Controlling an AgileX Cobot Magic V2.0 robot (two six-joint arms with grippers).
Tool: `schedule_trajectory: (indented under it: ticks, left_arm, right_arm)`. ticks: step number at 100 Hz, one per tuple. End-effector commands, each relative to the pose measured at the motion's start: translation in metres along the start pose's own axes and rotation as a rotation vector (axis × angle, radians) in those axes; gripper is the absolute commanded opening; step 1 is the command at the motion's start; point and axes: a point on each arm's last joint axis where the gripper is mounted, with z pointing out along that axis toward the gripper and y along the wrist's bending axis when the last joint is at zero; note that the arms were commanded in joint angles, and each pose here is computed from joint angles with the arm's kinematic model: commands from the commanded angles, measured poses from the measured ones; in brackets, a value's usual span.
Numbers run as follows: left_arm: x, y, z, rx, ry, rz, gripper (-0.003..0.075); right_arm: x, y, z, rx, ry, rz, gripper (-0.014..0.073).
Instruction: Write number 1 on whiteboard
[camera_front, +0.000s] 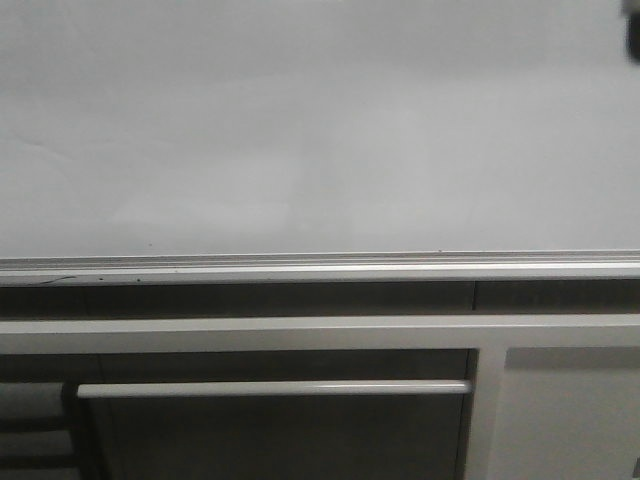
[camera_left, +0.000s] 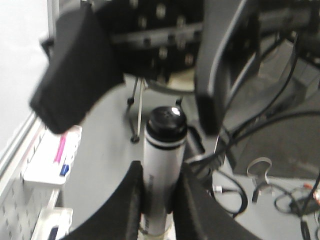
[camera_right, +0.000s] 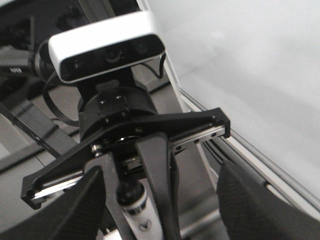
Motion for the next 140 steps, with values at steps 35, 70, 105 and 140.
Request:
schedule_trajectory:
  ticks: [35,70,105,140]
  left_arm:
    - [0.0,0.006,-0.013,-0.148,0.277,0.1,-0.002]
    - [-0.033,0.016,-0.036,-0.366,0.418,0.177,-0.002]
    - [-0.037,0.033,-0.01,-0.419,0.745,0.184,-0.002]
    - [-0.061,0.031,-0.01,-0.467,0.764,0.256,-0.002]
  right_arm:
    - [-0.033,-0.003,-0.001,0.05,0.189,0.182,0.0435]
    - [-0.029,-0.029,0.012,0.068,0.232,0.289,0.0435]
    - [-0.025,-0.039,0.043,-0.013,0.258,0.338,0.0435]
    - [-0.016,-0.05,0.051,0.023,0.324,0.325,0.0435]
